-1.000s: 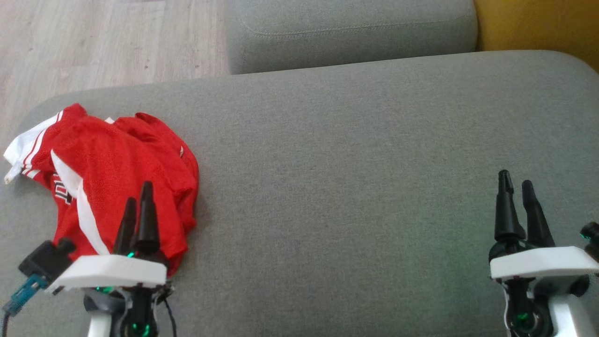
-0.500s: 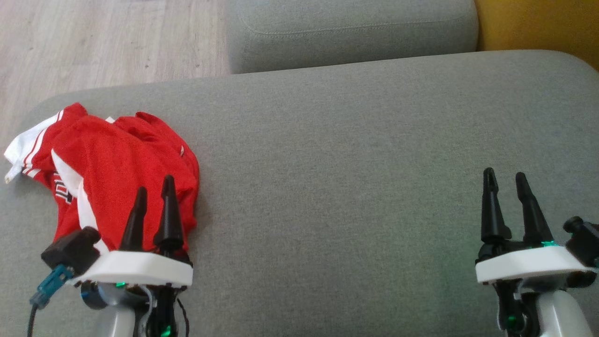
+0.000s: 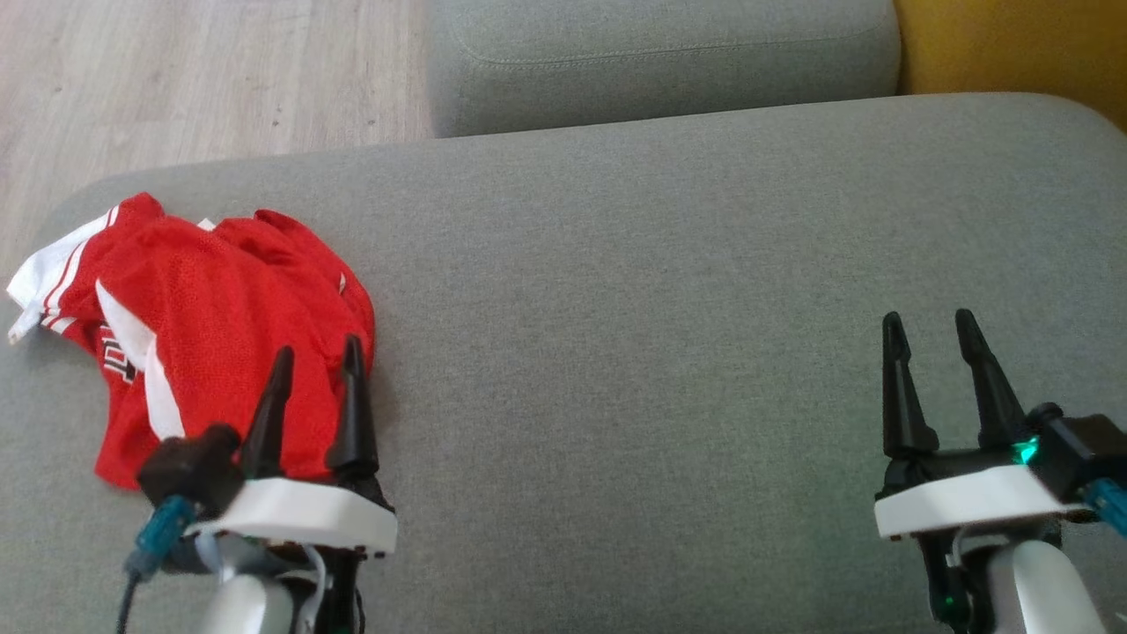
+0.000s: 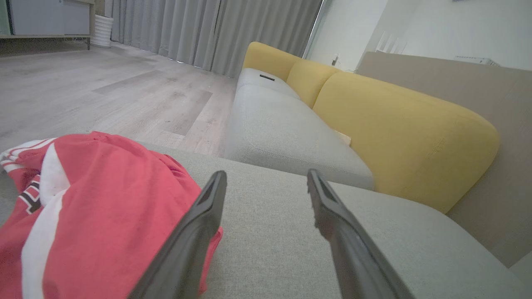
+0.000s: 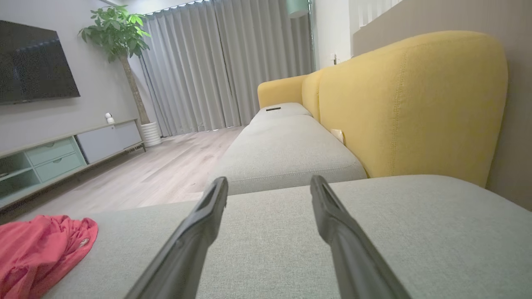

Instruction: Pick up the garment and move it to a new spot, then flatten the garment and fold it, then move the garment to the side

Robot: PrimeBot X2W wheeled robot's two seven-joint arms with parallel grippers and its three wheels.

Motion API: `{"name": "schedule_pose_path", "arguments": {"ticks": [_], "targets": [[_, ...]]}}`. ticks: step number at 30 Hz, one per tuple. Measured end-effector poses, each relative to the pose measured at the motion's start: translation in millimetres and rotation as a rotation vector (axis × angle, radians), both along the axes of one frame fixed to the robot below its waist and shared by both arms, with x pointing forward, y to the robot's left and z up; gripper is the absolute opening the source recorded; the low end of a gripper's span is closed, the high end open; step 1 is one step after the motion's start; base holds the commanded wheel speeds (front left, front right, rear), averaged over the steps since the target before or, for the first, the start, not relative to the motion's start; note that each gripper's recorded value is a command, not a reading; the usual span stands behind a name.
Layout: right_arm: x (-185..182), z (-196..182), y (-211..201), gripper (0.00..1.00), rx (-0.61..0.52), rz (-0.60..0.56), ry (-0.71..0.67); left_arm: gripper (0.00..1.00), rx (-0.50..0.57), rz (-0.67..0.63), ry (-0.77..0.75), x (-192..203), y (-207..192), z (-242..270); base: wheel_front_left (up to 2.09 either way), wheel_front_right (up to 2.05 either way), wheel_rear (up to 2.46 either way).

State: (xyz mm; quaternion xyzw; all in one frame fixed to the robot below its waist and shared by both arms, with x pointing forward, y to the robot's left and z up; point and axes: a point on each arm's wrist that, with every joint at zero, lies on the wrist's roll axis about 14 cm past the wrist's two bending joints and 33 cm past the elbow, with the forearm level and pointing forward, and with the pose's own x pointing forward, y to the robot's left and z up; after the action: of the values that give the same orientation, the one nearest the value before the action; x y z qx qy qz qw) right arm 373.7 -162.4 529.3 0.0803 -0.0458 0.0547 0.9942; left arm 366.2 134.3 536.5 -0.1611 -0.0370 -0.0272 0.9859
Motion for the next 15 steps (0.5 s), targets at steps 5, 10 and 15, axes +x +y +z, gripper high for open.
{"name": "schedule_pose_path", "arguments": {"ticks": [5, 10, 15], "targets": [[-0.5, 1.4, 2.4, 1.0, -0.076, 0.006, -0.018, 1.0, 0.08, -0.011, -0.019, -2.5, -7.8, 0.9, 0.0, 0.0, 0.0], [-1.0, 2.1, 5.9, 1.0, -0.138, 0.016, -0.029, 1.0, 0.149, -0.026, -0.036, -4.5, -13.9, 1.4, 0.0, 0.0, 0.0], [-1.7, 4.5, 11.8, 1.0, -0.213, 0.032, -0.051, 1.0, 0.235, -0.035, -0.081, -5.0, -20.4, 7.8, 0.0, 0.0, 0.0]]}}
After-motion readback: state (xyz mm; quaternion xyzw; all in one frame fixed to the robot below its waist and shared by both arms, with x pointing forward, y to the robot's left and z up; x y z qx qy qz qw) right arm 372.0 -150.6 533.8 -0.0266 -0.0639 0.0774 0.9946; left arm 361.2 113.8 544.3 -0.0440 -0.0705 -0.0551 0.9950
